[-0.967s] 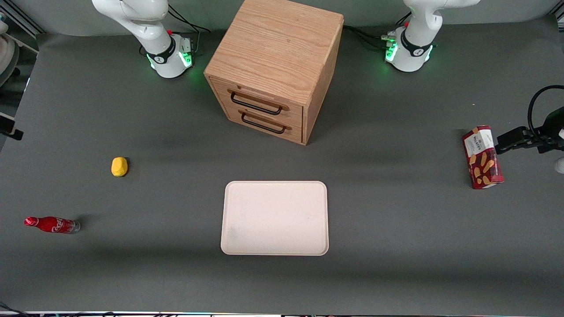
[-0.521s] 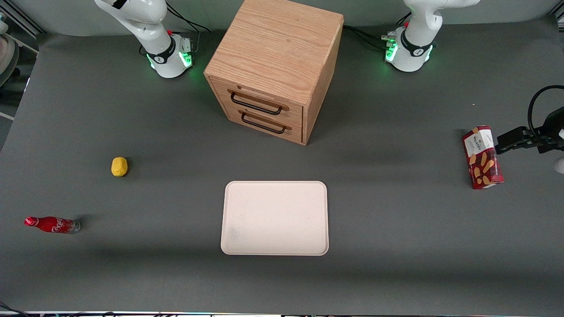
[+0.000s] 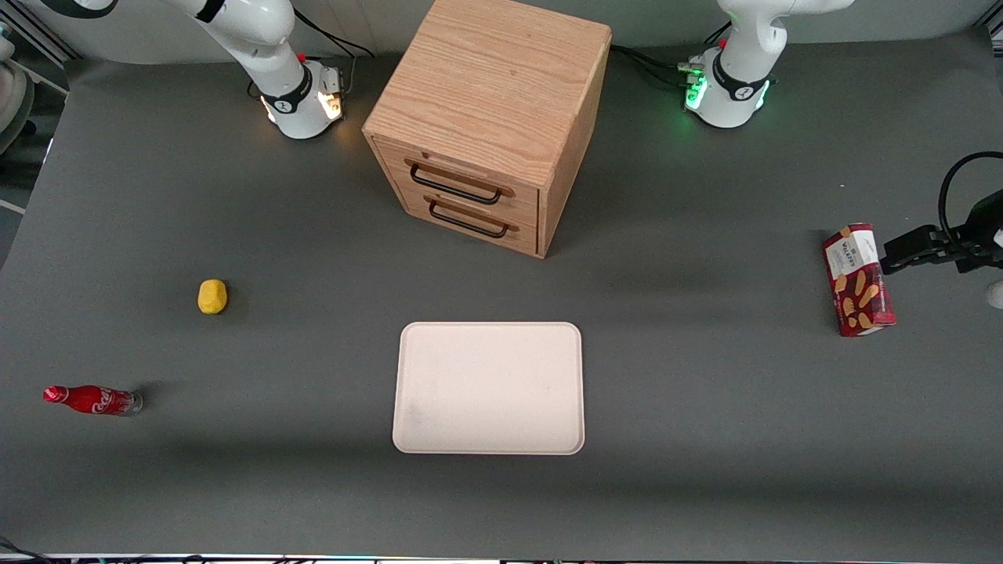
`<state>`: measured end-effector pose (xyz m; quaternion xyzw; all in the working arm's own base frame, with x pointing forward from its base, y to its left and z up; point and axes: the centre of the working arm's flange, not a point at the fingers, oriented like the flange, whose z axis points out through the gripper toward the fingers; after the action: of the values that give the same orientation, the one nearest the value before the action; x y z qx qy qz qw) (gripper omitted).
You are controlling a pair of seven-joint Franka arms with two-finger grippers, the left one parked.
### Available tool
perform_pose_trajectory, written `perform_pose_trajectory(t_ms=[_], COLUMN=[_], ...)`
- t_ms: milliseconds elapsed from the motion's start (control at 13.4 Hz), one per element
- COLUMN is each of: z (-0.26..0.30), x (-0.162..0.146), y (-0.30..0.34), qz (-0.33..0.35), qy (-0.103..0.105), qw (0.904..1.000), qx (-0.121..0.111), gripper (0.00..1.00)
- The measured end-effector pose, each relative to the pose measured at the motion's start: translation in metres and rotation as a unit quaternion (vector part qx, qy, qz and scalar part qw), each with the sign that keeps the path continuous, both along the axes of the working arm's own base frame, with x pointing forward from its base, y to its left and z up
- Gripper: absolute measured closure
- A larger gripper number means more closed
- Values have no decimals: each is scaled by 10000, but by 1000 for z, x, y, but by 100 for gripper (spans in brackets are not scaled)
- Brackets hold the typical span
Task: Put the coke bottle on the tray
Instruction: 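Move the open right gripper toward the red Coca-Cola bottle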
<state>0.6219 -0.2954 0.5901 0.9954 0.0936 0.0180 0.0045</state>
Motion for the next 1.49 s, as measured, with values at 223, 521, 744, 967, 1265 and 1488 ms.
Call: perform_pose_trajectory(t_ms=[223,521,744,967,1265,1488], z=[-17,-30,-37,-44,-51,-61], x=[14,24,30,40,54,59], y=[-2,-4,-7,5,22,23], qz=[56,126,196,322,474,490], qy=[-104,-172,-257,-336,-425,-421], qw=[9999,9998,9994,9989,9980,9979], qx=[-26,-42,-80,-37,-17,-9], gripper=[0,0,0,0,0,0])
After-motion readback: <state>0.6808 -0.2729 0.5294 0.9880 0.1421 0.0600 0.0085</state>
